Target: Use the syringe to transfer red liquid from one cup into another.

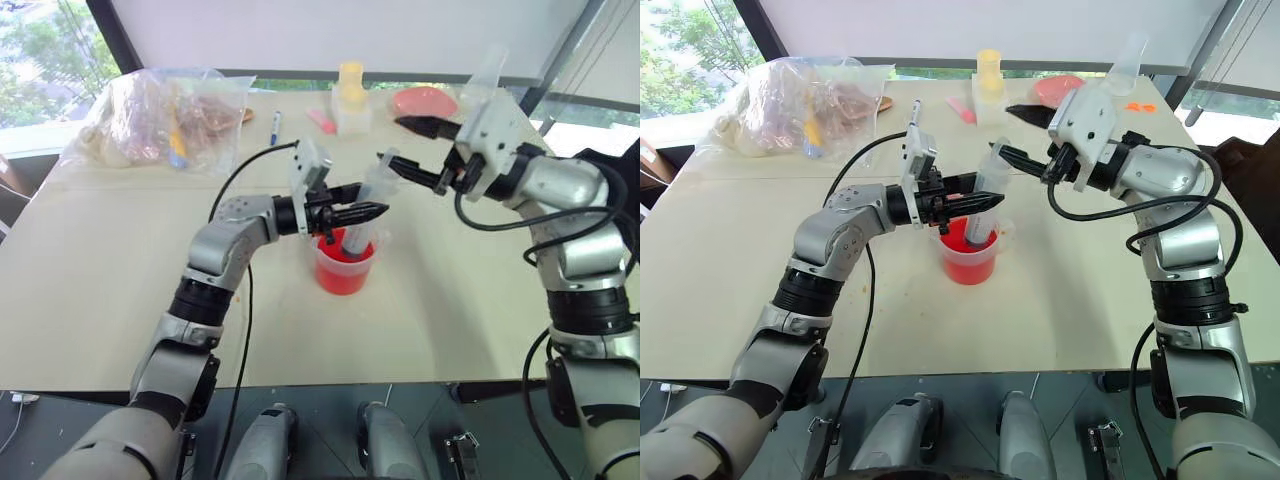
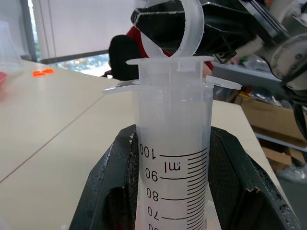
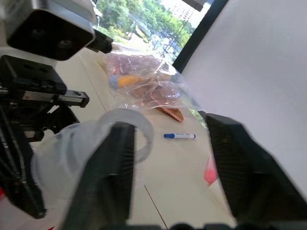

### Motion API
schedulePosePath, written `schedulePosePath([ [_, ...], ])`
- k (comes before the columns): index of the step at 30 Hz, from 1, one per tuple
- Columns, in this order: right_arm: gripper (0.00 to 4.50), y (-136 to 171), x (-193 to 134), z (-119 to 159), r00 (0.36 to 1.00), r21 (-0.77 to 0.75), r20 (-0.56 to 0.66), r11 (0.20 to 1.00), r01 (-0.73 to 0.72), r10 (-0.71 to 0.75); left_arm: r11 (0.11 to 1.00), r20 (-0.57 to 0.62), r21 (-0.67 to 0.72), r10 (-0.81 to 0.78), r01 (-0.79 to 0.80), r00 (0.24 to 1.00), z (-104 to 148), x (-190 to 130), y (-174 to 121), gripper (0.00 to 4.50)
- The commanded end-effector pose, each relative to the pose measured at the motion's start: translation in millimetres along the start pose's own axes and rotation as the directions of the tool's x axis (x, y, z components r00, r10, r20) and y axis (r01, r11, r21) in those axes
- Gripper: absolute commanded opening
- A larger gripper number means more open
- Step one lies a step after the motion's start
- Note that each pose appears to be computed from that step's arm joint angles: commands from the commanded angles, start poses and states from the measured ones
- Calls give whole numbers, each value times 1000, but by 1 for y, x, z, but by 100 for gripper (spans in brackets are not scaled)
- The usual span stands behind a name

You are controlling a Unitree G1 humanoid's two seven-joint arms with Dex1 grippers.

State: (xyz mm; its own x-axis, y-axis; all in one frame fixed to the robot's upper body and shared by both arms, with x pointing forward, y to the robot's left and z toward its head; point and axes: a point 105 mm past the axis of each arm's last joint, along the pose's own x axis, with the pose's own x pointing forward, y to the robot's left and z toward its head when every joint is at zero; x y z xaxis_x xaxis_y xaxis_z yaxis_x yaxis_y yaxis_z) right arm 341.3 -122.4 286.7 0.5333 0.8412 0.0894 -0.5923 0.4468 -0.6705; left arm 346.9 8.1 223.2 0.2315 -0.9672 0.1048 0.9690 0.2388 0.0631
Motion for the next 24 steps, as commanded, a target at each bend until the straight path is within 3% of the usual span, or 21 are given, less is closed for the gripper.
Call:
schedulePosePath([
  [1,3,-9,-5,17,998,-46,49,998,31,-29,1000,11,25,-16,15,1000,4,2,-4,145],
  [24,3,-49,-11,41,965,-124,139,963,240,-223,999,-22,34,-37,38,999,-8,3,-12,145],
])
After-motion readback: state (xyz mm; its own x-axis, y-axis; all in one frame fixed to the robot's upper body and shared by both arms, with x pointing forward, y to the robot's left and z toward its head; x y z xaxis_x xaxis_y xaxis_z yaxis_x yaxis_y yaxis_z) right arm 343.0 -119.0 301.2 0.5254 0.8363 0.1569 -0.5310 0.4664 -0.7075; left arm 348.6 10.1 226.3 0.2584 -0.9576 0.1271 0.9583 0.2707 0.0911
